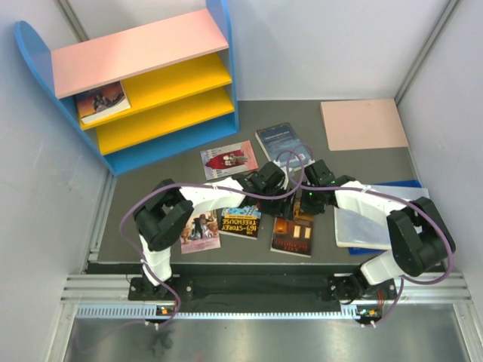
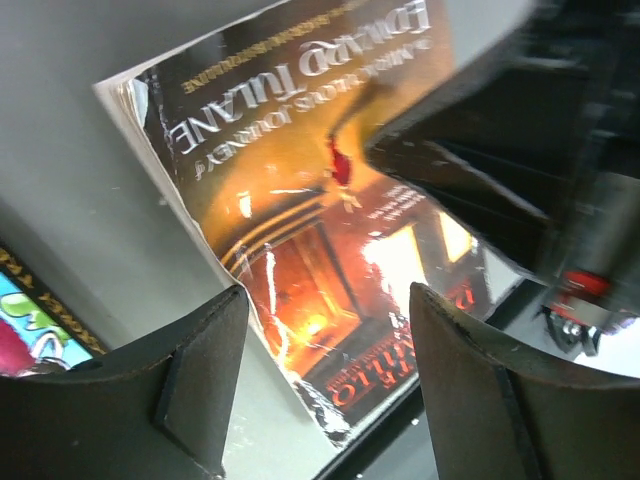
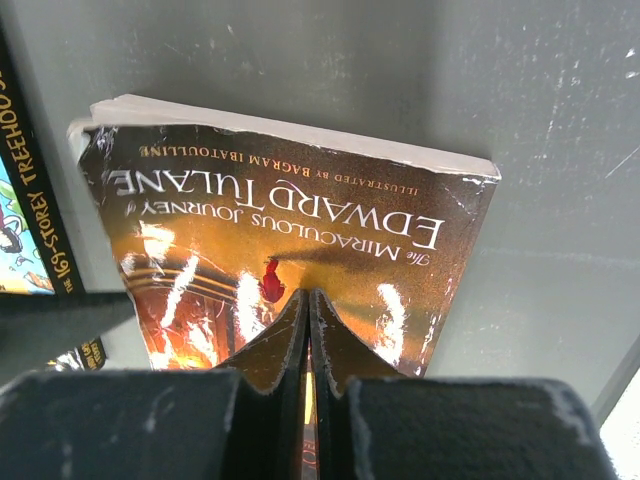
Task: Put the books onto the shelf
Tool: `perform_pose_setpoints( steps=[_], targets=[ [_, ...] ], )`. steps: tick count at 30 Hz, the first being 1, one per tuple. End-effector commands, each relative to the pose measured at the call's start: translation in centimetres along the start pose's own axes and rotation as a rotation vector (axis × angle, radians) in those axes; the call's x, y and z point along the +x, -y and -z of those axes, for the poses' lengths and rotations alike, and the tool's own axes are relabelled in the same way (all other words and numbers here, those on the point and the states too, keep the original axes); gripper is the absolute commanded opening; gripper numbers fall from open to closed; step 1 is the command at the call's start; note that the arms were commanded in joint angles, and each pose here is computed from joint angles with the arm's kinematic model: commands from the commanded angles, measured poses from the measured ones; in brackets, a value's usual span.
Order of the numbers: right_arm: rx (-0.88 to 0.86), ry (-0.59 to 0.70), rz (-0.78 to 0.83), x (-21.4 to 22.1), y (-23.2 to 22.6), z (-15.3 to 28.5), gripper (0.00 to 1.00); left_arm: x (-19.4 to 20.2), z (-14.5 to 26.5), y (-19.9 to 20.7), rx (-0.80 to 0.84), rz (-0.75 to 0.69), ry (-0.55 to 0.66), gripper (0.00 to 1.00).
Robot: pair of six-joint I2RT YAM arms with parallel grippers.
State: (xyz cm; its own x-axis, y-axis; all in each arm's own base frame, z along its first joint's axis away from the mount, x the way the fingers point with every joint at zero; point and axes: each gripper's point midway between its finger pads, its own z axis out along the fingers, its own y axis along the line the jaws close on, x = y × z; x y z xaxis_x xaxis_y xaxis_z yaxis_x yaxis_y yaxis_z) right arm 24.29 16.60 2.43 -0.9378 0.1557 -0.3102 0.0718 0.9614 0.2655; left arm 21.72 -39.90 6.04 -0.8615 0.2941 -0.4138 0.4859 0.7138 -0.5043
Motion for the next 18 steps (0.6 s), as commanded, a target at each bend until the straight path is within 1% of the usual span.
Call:
perform_pose_setpoints(
  steps=[1, 3, 6, 7, 9, 10, 13, 16, 18],
  targets=[
    [0.115, -0.062, 0.014, 2.6, 3.4, -2.5, 0.00, 1.4, -1.4, 1.4, 0.066, 0.013, -0.055, 0.68],
    [0.114, -0.061, 0.013, 2.6, 3.4, -2.5, 0.00, 1.7, -1.6, 0.9, 0.045, 0.016, -0.061, 0.66],
    [0.109, -0.057, 0.014, 2.5, 3.3, -2.5, 0.00, 1.9, -1.2, 0.9, 0.058, 0.013, -0.052, 0.62],
    [0.107, -0.056, 0.016, 2.5, 3.3, -2.5, 0.00, 1.3, -0.9, 1.5, 0.085, 0.007, -0.024, 0.62],
    [0.103, -0.059, 0.019, 2.6, 3.2, -2.5, 0.00, 1.3, -0.6, 2.2, 0.121, 0.005, -0.012, 0.61],
    [0.102, -0.060, 0.019, 2.6, 3.2, -2.5, 0.00, 0.6, -0.2, 2.8, 0.150, -0.003, 0.018, 0.61],
    [0.097, -0.063, 0.021, 2.7, 3.1, -2.7, 0.00, 0.4, 0.1, 4.2, 0.223, -0.013, 0.031, 0.59],
    [0.096, -0.062, 0.024, 2.6, 3.1, -2.7, 0.00, 0.4, 0.6, 5.2, 0.281, -0.021, 0.031, 0.54],
    [0.095, -0.059, 0.023, 2.6, 3.1, -2.7, 0.00, 0.0, 0.8, 5.9, 0.316, -0.036, 0.056, 0.54]
  ],
)
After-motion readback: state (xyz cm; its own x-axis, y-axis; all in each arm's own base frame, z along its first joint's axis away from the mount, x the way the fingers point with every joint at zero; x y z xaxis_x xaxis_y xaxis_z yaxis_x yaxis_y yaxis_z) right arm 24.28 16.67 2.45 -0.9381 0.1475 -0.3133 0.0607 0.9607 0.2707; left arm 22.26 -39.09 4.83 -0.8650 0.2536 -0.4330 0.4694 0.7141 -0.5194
